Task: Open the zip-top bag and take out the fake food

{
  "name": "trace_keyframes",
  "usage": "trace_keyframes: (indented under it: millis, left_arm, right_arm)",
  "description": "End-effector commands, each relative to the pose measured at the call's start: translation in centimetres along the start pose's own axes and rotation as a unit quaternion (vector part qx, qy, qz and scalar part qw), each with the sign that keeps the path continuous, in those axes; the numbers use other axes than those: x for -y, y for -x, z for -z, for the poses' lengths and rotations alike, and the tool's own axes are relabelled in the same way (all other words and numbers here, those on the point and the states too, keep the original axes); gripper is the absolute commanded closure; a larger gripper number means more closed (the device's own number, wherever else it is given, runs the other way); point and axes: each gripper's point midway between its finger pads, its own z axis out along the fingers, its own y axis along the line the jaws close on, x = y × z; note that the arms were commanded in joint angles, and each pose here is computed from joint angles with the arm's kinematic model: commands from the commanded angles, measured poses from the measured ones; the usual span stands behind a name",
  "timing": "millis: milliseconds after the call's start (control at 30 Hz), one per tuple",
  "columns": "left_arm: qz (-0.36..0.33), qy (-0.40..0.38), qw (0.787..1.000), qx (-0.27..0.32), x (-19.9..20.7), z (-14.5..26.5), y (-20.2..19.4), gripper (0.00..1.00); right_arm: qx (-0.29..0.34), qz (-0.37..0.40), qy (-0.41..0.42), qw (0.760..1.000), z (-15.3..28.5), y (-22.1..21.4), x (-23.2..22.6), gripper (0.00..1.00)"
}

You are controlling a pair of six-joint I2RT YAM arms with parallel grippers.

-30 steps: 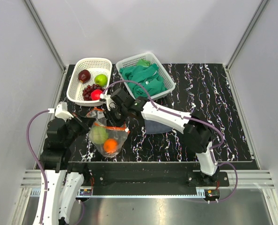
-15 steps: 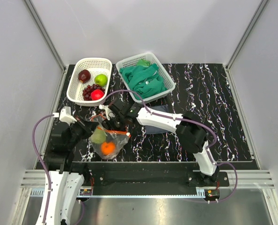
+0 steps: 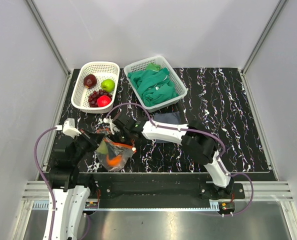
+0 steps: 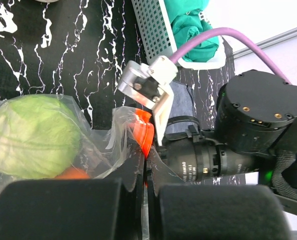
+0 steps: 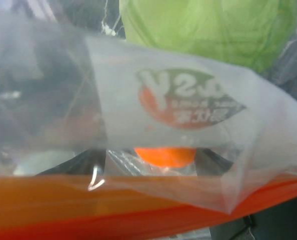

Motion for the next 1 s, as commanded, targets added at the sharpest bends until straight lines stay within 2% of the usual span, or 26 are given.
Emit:
trace_keyframes:
  millis: [0,300,400,467,667,800,967]
  left_arm:
    - [0.001,-0.008,1.000,0.005,0.2,0.2,0.0,1.00]
    - [-0.003,-0.003,1.000,0.001,-0.1,1.0,-0.5,1.00]
    - [-0.007,0.007,1.000,0.004,-0.4,1.4,-0.6,1.00]
    - [-0.010,0.013,1.000,0.009,-0.6,1.5,-0.4,1.00]
    - [-0.011,0.051,0.998,0.038,-1.5,2.1,0.9,1.00]
    - [-0.009,0.068,0.996,0.049,-1.9,2.3,1.3,1.00]
    - [-0.007,0.070,0.996,0.058,-2.1,2.6,1.3,1.00]
  right_arm:
    - [0.012,-0.003,0.005,1.000,-2.2,-0.1,-0.5,0.19]
    - [0.013,-0.022,-0.021,0.999,-5.9,-0.7,2.2,0.17]
    - [0.022,-0.017,-0.027,0.999,-5.7,-0.4,2.3,0.25]
    - [0.031,-0.012,-0.031,0.999,-4.8,0.0,2.0,0.36]
    - [0.068,0.017,-0.015,0.997,-0.3,1.6,-1.0,0.56]
    - [0.108,0.040,-0.007,0.993,3.4,3.3,-3.4,0.57]
    - [0.149,0.066,-0.027,0.986,5.9,4.8,-4.0,0.61]
